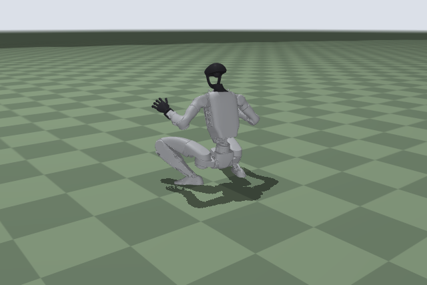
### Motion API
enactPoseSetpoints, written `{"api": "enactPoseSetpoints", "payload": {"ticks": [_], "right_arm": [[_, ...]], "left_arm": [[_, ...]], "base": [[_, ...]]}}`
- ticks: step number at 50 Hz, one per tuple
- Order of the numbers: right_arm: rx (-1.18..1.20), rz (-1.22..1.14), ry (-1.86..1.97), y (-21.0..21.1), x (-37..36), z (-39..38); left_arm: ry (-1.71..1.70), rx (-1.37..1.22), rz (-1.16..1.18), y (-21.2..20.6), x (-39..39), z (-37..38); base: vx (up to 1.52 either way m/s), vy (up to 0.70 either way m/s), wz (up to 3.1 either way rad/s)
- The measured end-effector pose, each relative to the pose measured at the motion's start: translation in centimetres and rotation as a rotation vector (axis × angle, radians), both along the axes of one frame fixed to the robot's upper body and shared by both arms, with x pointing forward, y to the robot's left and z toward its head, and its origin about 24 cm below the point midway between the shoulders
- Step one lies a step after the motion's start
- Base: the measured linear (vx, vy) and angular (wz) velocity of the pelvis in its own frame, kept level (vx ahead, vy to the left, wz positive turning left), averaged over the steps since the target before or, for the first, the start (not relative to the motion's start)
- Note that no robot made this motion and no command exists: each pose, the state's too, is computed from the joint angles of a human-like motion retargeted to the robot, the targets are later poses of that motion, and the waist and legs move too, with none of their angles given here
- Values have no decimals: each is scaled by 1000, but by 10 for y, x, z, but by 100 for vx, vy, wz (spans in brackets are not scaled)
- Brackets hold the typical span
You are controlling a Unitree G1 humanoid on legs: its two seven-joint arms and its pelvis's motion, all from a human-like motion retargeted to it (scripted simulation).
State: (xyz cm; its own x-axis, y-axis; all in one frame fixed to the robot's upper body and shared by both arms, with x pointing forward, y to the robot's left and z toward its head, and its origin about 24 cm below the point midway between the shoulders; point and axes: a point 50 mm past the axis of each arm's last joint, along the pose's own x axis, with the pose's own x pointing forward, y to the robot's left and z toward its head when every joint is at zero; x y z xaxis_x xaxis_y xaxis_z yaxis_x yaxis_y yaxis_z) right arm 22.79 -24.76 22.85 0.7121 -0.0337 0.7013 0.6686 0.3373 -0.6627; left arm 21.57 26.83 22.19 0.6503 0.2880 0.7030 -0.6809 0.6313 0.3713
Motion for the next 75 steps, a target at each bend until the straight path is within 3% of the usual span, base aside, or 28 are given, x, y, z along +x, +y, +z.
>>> {"api": "enactPoseSetpoints", "payload": {"ticks": [75], "right_arm": [[40, 181, 99, 28, 8, -14]], "left_arm": [[184, -6, -110, -10, -3, -23]], "base": [[0, 0, 1]]}}
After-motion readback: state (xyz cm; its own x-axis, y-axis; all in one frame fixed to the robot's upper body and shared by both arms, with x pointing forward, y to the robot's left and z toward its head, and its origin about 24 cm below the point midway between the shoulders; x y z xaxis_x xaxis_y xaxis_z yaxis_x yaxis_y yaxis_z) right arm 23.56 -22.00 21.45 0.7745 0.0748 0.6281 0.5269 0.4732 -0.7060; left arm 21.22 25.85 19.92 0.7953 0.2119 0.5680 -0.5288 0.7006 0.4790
